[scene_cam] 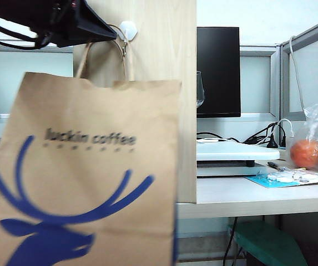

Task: Pick up the paper bag and hang it on the hook.

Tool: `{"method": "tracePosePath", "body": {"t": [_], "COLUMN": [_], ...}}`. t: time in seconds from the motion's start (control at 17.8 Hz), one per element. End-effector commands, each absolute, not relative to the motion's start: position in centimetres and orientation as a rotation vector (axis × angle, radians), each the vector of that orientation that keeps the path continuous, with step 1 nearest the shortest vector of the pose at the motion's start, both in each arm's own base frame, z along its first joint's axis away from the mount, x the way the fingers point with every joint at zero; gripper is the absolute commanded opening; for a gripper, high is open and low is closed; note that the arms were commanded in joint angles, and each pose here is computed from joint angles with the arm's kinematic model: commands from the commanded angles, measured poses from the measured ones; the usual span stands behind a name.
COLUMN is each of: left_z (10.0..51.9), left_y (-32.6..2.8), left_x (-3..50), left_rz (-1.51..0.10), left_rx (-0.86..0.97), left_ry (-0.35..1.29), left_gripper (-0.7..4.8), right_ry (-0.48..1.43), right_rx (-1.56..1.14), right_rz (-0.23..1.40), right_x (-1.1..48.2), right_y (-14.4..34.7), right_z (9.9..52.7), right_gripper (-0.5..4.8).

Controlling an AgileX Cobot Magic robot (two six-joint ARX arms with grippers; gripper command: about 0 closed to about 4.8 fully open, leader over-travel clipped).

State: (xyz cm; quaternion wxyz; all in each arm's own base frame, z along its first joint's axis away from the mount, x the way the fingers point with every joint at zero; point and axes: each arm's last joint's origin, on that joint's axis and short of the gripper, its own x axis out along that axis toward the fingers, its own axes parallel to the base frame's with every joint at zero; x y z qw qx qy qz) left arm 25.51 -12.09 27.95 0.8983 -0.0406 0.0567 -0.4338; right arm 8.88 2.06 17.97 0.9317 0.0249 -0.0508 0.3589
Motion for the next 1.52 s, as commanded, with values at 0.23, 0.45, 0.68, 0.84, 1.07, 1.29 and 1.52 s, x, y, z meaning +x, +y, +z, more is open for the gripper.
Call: {"method": "tracePosePath", "body": {"t": [0.23, 0.45, 0.68, 0.84, 1.07, 1.29, 1.52], "left_z": [29.5, 29.7, 30.7, 31.2, 31.0, 30.9, 30.7], "left_y": [-12.3, -11.9, -11.4, -11.5, -12.6, -12.9, -13.0], "left_x": [25.2, 24.1, 22.7, 22.4, 21.6, 21.9, 23.0], "left_rz": [-1.020, -1.040, -1.063, -1.161, -1.210, -1.108, -0.930], "left_rx": [-0.157, -0.119, -0.111, -0.134, -0.140, -0.077, 0.010], "left_ry": [0.116, 0.175, 0.172, 0.154, 0.196, 0.142, 0.065], "left_gripper": [-0.06, -0.06, -0.06, -0.06, -0.06, -0.06, -0.06], "right_ry": [-0.085, -0.085, -0.085, -0.085, -0.085, -0.085, -0.085], "right_rx": [0.062, 0.062, 0.062, 0.062, 0.062, 0.062, 0.062], "right_rz": [0.696, 0.697, 0.697, 0.697, 0.696, 0.697, 0.698], "right_x": [9.0, 9.0, 9.0, 9.0, 9.0, 9.0, 9.0], "right_y": [2.0, 2.0, 2.0, 2.0, 2.0, 2.0, 2.0], "right_z": [17.6, 17.6, 17.6, 17.6, 17.6, 17.6, 17.6], "right_gripper": [-0.01, 0.00, -0.01, 0.00, -0.01, -0.01, -0.01]}}
